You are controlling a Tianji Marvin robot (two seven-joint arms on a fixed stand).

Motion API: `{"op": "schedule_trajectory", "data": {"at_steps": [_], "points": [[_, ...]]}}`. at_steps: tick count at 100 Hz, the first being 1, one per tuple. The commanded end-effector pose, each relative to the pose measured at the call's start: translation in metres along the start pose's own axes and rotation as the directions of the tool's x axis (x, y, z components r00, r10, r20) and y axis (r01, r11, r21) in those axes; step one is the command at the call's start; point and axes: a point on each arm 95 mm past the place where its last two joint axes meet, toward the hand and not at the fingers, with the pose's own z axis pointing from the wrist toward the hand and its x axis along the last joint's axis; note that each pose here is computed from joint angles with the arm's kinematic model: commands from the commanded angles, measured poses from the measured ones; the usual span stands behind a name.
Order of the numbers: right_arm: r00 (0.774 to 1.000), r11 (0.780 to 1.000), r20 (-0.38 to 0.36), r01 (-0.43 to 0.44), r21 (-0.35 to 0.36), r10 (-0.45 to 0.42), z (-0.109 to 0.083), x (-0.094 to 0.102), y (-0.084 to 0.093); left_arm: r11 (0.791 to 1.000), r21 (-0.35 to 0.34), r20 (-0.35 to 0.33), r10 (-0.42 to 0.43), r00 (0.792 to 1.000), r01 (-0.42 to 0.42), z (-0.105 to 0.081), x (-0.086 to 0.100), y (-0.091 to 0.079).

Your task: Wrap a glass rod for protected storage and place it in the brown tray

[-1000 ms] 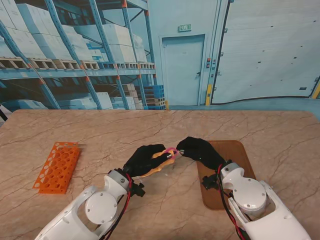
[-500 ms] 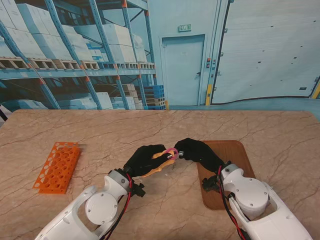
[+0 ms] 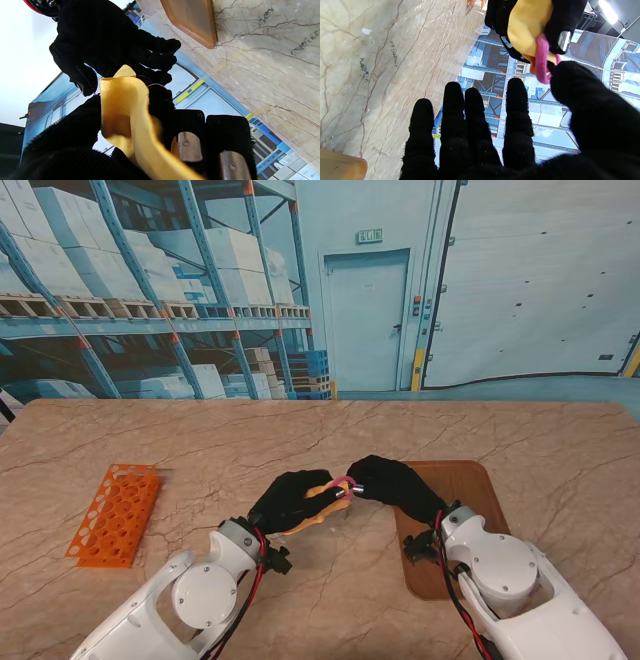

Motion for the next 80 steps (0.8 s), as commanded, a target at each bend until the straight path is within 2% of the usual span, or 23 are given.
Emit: {"op": "schedule_trajectory", "data": {"at_steps": [1, 25, 50, 80], "points": [[1.000, 1.000, -0.009, -0.005, 0.005, 0.005, 0.0025, 0.0027, -0.0029, 1.000, -0.004, 0.002, -0.006, 1.000, 0.006, -0.0003, 0.0012, 0.0023], [1.000, 1.000, -0.006, -0.019, 0.018, 0.019, 0.0073, 0.0044, -0.0061, 1.000, -0.006, 0.003, -0.006, 1.000, 0.006, -0.0003, 0.0010, 0.0020], [0.999, 0.999, 0.005, -0.039, -0.001, 0.039, 0.0086, 0.0033, -0.0067, 1.000, -0.015, -0.001, 0.007, 1.000, -0.007, 0.0011, 0.0000, 0.0016], [0.999, 0.999, 0.018, -0.040, -0.009, 0.040, 0.0081, 0.0051, -0.0095, 1.000, 0.005, 0.000, -0.004, 1.000, 0.004, 0.0015, 0.0005, 0.0013]]}}
